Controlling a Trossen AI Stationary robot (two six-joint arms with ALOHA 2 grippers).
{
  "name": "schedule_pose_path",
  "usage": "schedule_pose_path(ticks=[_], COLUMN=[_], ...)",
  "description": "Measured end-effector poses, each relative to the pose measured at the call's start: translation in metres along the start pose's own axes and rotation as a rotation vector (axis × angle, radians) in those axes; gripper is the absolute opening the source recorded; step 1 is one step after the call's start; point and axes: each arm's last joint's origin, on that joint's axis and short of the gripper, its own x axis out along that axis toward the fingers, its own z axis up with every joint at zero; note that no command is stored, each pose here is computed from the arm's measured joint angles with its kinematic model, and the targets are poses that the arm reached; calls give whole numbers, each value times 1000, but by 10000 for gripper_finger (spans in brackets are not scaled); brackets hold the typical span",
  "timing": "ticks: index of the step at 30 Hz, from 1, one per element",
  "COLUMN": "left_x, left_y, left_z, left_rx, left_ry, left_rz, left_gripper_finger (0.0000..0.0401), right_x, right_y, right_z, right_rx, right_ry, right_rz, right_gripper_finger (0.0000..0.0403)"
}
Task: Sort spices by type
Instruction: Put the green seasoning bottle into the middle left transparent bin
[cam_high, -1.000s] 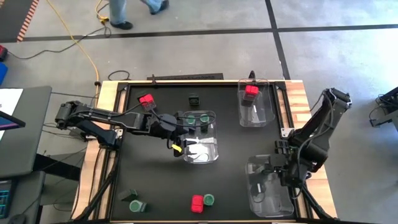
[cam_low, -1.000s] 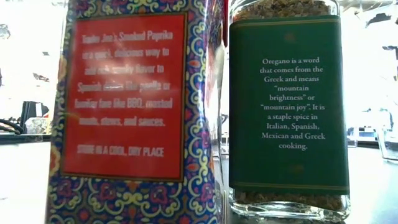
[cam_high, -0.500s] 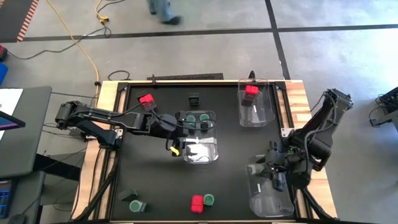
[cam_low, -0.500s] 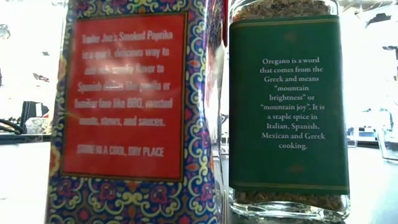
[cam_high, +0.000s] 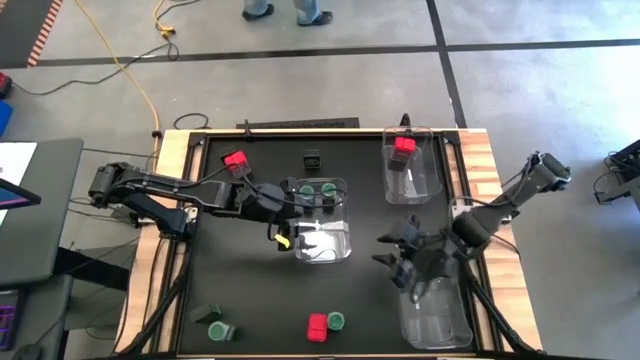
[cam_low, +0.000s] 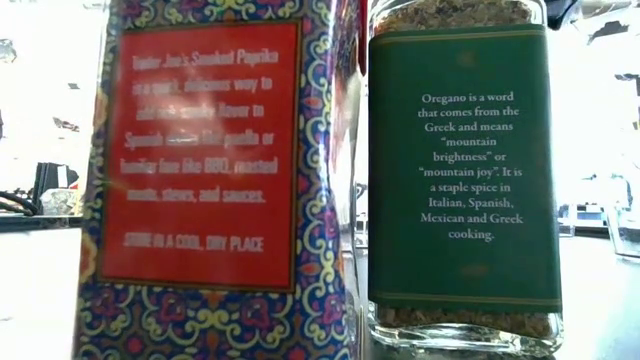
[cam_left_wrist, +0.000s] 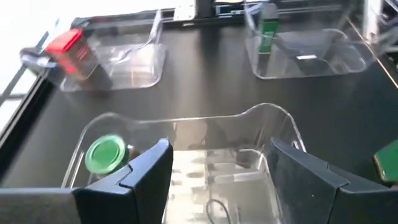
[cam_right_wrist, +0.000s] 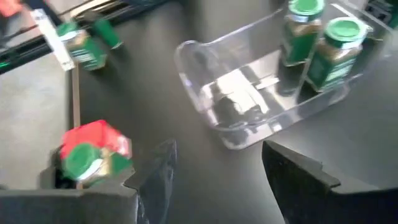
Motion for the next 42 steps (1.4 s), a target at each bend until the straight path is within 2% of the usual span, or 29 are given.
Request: schedule_pose_path(ticks=[4,9,13,19,21,24,27,29,34,42], left_x=[-5,-21,-26,10,26,48,65,74,101,99], left_y=[-1,-21,-45,-88,-104,-122,-135,-142,-162,-181], left_z=[1,19,45,70,77,84,86,89,69,57], left_rx=[-67,-137,-260,-545,-654,-735,-852,-949,-1142,-1247], left_ry=[84,155,101,67,67,94,181,252,361,443], left_rz=[37,198,283,380,385,408,427,402,301,308], left_gripper_finger=[249,249,249,249,249,249,249,249,249,249], right_x=[12,7,-9,-46,-61,-80,-95,-102,-109,-110], right_y=[-5,-15,-22,-31,-35,-41,-45,-48,-54,-55], right_z=[3,-1,-8,-25,-31,-39,-42,-43,-45,-45], right_rx=[42,55,-41,-205,-224,-243,-242,-259,-284,-328], right_ry=[19,102,154,240,259,274,246,232,237,215], right_rz=[-45,-79,-101,-81,-62,-17,26,52,65,57], right_gripper_finger=[265,265,265,265,265,265,265,265,265,265])
